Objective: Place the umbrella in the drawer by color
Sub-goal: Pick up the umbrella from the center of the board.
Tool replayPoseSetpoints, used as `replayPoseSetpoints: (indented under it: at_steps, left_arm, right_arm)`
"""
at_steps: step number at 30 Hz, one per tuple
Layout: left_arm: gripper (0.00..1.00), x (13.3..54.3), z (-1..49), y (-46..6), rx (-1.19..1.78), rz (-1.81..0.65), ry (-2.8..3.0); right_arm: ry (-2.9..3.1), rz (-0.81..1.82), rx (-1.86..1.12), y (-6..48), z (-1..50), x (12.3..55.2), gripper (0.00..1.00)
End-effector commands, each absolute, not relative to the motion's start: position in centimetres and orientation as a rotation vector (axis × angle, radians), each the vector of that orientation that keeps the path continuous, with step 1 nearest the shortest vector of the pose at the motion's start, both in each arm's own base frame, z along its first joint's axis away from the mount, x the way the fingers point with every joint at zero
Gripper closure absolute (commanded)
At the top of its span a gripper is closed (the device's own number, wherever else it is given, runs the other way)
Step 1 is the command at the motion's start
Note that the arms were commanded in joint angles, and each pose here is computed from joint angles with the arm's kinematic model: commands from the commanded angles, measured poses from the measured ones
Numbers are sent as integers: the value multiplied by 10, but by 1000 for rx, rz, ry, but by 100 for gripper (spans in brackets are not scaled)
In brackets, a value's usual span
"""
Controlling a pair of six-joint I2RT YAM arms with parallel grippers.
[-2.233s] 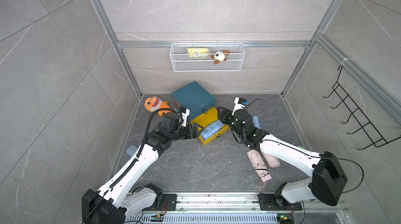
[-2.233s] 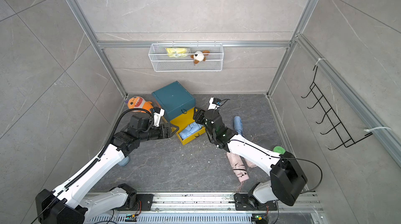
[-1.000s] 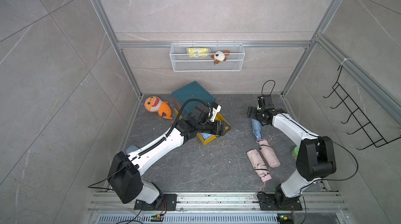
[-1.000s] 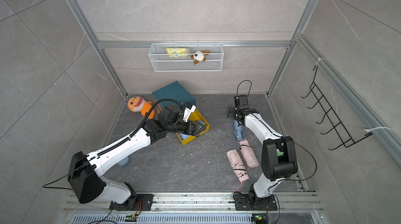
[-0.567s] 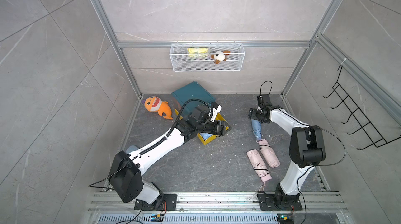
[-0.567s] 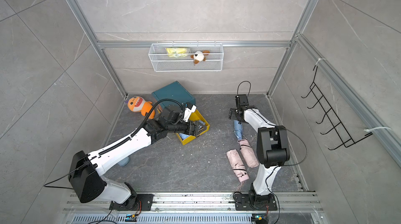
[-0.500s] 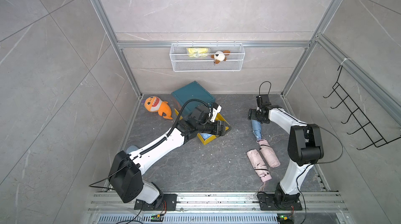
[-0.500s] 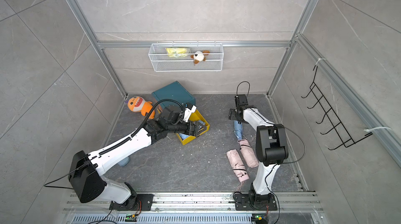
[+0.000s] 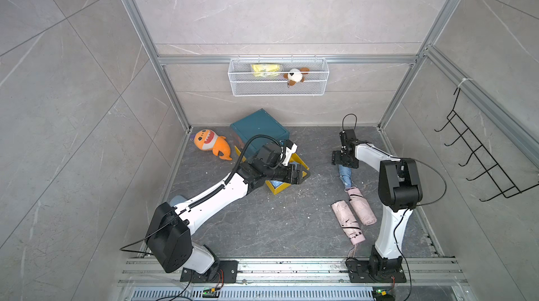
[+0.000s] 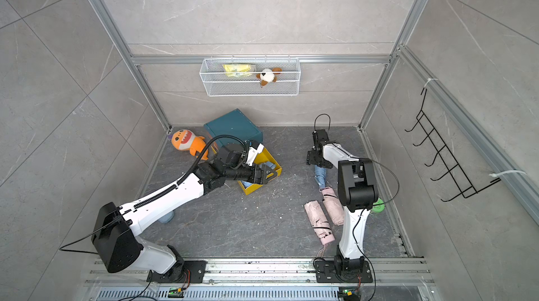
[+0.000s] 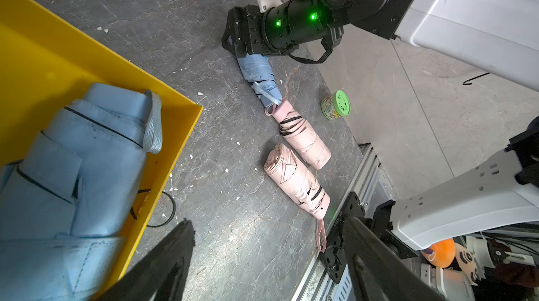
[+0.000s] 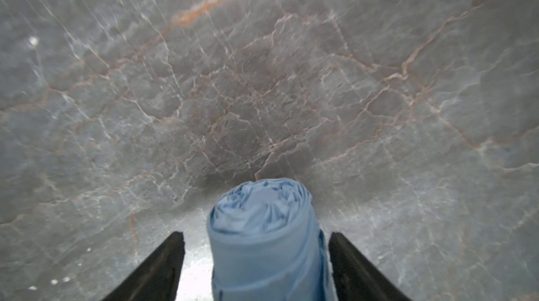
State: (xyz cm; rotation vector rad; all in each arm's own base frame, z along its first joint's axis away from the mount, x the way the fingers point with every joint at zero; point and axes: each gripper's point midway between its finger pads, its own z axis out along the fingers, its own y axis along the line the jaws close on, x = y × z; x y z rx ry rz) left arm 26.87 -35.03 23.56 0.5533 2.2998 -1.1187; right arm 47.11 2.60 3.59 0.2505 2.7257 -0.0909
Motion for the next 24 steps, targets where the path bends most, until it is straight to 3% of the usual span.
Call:
replayPoseSetpoints:
  at_steps: [1, 4, 10, 15, 24]
  left_arm:
    - [17, 264, 254, -349, 579, -1142, 2228]
    - [17, 263, 254, -347, 576, -1137, 2226]
    - [17, 261, 253, -342, 564, -1124, 2228]
    - [17, 261, 253, -332, 535, -1086, 2239]
    - [16, 270, 268, -302, 448, -1069, 2226]
  right_arm:
    - [2738, -83, 242, 26, 36, 472, 25]
    - [2729, -77, 240, 27, 40, 471, 35]
    - [2731, -61, 232, 29, 39, 469, 67]
    - [2694, -26, 240, 31, 56, 465, 70]
    - [2495, 326, 254, 66, 137, 445, 71]
